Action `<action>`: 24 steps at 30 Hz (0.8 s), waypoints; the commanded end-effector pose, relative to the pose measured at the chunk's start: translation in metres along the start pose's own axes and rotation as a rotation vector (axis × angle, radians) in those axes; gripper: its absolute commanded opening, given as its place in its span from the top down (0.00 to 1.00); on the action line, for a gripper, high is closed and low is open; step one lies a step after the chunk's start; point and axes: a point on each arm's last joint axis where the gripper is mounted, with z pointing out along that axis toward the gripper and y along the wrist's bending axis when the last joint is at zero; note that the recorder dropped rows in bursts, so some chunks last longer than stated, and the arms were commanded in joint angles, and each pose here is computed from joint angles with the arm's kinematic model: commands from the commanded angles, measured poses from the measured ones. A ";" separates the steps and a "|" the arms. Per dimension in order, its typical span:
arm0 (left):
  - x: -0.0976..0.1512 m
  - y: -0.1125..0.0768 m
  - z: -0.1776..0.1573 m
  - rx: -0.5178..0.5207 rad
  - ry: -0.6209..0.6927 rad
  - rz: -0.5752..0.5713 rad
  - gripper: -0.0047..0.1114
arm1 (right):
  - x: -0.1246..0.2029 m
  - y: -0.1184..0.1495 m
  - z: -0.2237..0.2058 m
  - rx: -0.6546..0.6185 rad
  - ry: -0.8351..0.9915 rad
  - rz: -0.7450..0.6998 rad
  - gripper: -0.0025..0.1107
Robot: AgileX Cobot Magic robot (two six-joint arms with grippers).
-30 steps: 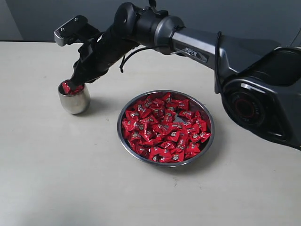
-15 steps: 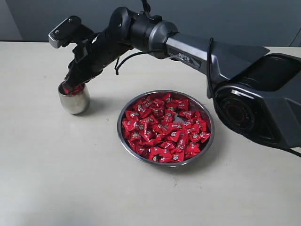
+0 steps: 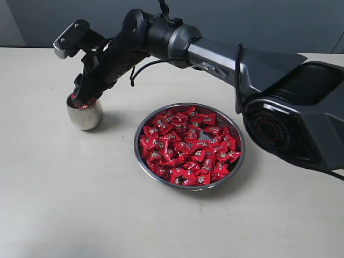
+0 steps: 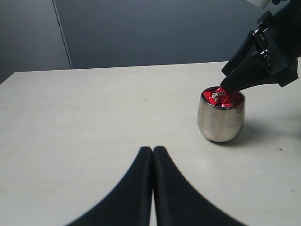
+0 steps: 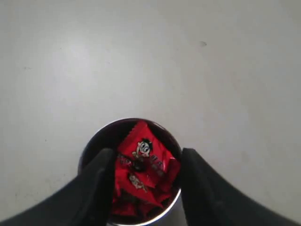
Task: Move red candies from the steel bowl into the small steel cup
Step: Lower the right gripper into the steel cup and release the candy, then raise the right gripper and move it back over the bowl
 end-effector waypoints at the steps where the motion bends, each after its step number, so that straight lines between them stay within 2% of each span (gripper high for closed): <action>1: 0.001 0.000 0.000 0.001 -0.003 -0.008 0.96 | -0.003 -0.003 -0.002 0.019 -0.015 -0.010 0.66; 7: 0.001 0.000 0.000 0.001 -0.003 -0.008 0.96 | -0.005 -0.006 -0.007 0.039 -0.017 -0.012 0.64; 10: 0.001 0.000 0.000 0.001 -0.003 -0.008 0.96 | -0.012 -0.008 -0.016 0.081 -0.021 -0.011 0.67; 12: 0.001 0.000 0.000 0.001 -0.003 -0.008 0.96 | -0.016 -0.010 -0.025 0.112 -0.010 0.002 0.75; 15: 0.001 0.000 0.000 0.001 -0.003 -0.008 0.96 | -0.020 -0.013 -0.039 0.156 0.021 0.051 0.98; 19: 0.001 0.000 0.000 0.001 -0.003 -0.008 0.96 | -0.021 -0.015 -0.046 0.148 0.029 0.092 0.98; 24: 0.001 0.000 0.000 0.001 -0.003 -0.008 0.96 | -0.004 -0.027 -0.043 0.161 0.045 0.229 0.98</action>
